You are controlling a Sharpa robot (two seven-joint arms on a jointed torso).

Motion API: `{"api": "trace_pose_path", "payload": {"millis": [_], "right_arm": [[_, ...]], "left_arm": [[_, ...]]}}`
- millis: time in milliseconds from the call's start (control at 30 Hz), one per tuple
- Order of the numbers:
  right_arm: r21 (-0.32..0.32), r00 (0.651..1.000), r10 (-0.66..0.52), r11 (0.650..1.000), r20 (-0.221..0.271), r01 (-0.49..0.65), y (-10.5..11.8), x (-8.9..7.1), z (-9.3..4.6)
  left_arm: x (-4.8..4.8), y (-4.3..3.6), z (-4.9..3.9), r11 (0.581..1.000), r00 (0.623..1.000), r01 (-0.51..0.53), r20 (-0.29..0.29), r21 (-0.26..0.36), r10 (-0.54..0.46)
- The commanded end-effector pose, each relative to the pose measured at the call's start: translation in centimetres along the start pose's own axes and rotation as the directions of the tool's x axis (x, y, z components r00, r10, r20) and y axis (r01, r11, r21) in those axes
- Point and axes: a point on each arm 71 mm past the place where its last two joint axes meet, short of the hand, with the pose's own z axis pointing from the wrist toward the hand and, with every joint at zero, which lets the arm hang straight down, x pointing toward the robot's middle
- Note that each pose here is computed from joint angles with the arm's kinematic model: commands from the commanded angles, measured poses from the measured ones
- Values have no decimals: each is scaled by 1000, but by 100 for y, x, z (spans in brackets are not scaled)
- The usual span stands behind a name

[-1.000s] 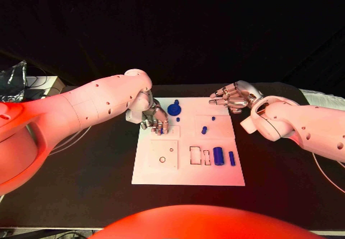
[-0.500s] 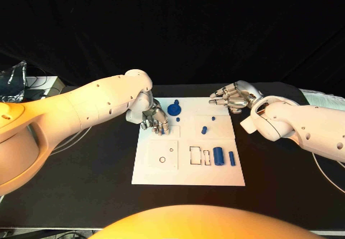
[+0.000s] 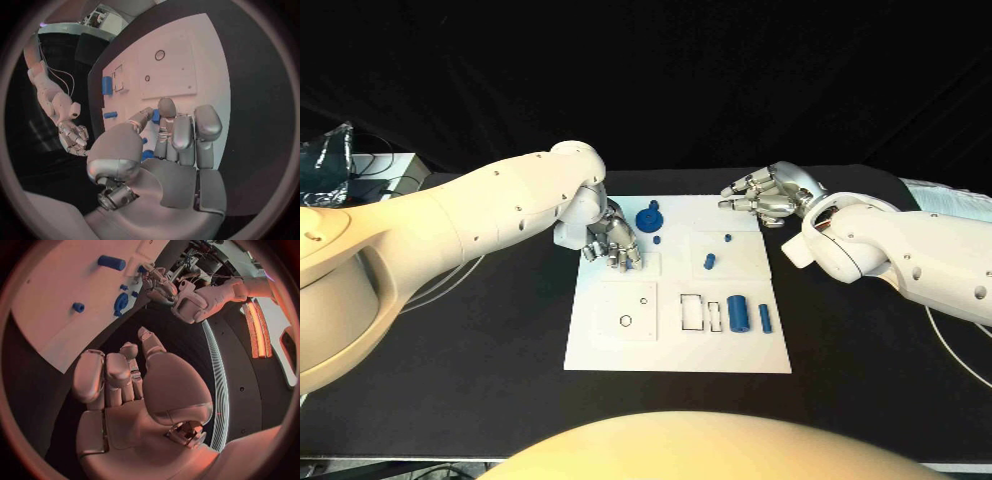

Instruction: Assemble the parts on the task board

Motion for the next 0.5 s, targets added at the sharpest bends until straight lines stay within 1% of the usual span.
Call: {"api": "trace_pose_path", "payload": {"millis": [33, 300, 500], "right_arm": [[-13, 1000, -5, 1000, -16, 5, 11, 15, 2], [-13, 1000, -5, 1000, -15, 5, 10, 13, 1], [-13, 1000, -5, 1000, -15, 5, 8, 11, 1]], "left_arm": [[8, 57, 33, 999, 1000, 7, 19, -35, -6], [1, 84, 25, 999, 999, 16, 34, -36, -15], [3, 108, 16, 999, 999, 16, 35, -36, -15]]}}
